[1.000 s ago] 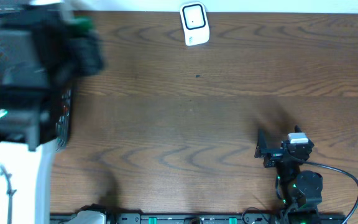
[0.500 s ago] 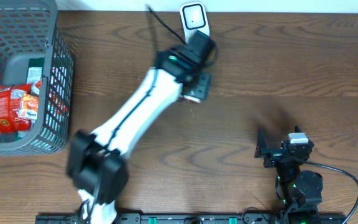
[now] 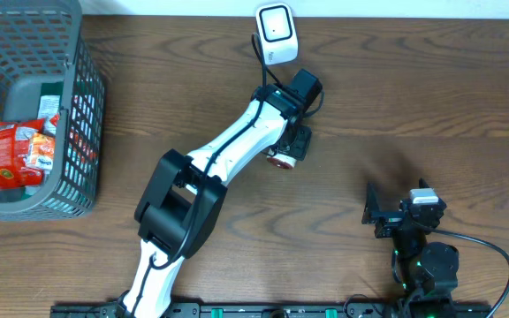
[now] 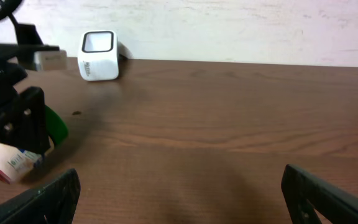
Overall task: Scan the item barcode
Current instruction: 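Carry the jar with the left gripper to the white scanner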
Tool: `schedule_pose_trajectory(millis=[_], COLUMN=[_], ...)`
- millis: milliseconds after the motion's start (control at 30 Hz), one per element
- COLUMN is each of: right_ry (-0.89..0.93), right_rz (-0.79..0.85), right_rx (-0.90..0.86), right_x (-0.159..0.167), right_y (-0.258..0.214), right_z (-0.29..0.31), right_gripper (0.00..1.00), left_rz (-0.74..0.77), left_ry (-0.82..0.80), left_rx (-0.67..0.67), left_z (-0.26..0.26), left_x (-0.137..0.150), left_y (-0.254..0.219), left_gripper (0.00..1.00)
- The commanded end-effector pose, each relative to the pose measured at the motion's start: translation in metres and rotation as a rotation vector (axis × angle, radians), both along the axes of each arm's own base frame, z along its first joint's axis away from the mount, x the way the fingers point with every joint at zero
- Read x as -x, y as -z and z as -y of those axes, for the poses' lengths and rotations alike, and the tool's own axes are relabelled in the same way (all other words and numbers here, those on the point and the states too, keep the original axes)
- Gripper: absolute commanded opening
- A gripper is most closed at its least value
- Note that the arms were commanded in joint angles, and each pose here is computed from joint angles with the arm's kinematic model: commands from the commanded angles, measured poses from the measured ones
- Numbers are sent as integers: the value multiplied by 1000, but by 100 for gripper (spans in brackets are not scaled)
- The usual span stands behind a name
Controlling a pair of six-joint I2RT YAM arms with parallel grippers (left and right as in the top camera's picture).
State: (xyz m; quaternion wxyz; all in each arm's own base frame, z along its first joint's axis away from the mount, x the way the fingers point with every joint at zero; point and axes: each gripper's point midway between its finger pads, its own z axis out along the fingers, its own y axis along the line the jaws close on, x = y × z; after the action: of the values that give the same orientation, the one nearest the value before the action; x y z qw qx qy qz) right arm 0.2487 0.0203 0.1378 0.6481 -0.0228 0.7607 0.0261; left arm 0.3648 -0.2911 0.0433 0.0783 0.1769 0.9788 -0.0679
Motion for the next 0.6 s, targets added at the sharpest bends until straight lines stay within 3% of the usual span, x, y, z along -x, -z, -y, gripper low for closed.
schedule_pose_trajectory(millis=[0,100,200,367,567], right_ry=[16,16,16,16,16], right_rz=[-4,-4,-4,-4,-4], right_rx=[-11,-11,-11,-11,-11], right_x=[0,0,0,0,0], right_y=[1,1,1,1,1], right_z=[3,3,3,3,3], right_gripper=[99,99,99,99,99], left_rz=[-15,-4,7,18,162], left_ry=[2,5,13,10,-23], left_rx=[-1,6,12,20,-27], left_z=[2,4,5,5,-8], left_x=[-2,-4,-6,-8,-28], left_y=[11,10,8,2,-35], left_gripper=[57,79,89,90,90])
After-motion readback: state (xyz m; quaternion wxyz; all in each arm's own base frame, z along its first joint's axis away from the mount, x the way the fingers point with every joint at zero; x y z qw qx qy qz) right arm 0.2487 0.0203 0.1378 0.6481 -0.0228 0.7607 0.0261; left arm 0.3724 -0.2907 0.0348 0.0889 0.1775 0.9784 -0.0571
